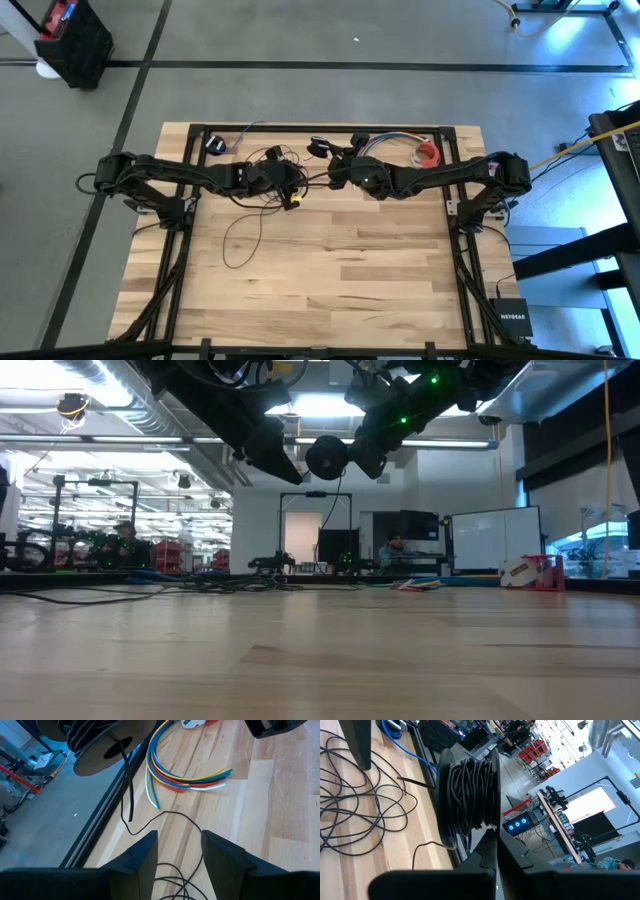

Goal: Coiling cords

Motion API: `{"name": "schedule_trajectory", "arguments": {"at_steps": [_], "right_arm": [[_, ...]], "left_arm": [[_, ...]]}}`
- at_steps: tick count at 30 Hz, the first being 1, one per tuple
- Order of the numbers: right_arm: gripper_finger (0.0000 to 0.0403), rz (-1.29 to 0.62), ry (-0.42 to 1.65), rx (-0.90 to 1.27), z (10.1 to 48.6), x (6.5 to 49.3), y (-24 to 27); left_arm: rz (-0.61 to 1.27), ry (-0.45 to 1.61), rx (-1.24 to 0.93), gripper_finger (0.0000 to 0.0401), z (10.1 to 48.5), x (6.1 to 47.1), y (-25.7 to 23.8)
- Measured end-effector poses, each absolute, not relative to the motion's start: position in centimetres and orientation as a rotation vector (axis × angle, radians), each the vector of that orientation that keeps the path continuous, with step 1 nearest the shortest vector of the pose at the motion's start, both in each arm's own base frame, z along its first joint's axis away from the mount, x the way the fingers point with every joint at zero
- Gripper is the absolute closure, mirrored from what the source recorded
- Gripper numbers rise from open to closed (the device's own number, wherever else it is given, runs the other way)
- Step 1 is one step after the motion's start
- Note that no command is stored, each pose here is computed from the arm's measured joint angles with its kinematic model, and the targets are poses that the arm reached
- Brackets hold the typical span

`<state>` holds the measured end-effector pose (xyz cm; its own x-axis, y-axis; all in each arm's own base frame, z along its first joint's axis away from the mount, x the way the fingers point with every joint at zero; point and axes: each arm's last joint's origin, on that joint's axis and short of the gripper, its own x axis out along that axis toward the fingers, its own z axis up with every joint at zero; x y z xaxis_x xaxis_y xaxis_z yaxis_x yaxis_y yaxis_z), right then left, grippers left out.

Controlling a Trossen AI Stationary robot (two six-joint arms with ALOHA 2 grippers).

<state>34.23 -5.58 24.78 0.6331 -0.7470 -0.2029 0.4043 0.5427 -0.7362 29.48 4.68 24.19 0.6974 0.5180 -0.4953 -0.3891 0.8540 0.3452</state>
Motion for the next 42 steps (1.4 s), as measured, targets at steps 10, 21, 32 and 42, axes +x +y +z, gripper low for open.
{"name": "schedule_trajectory", "arguments": {"at_steps": [10, 21, 32, 42], "right_arm": [[0.0397, -0.718, 0.548, -0.706, 24.7, 34.2, -5.6], [0.037, -0.62, 0.595, -0.66, 23.8, 34.1, -5.4], [0.0159, -0.589, 0.755, -0.773, 24.6, 33.0, -2.5], [0.0151, -0.25, 0.361, -0.417, 30.2, 24.9, -2.2]], "left_arm": [[0.51, 0.618, 0.221, 0.0258, 24.2, 29.5, 4.7], [0.507, 0.625, 0.223, 0.0258, 24.1, 29.4, 4.6], [0.477, 0.633, 0.262, 0.0258, 24.2, 29.4, 4.0], [0.313, 0.477, 0.307, 0.0258, 27.3, 26.6, 1.7]]}}
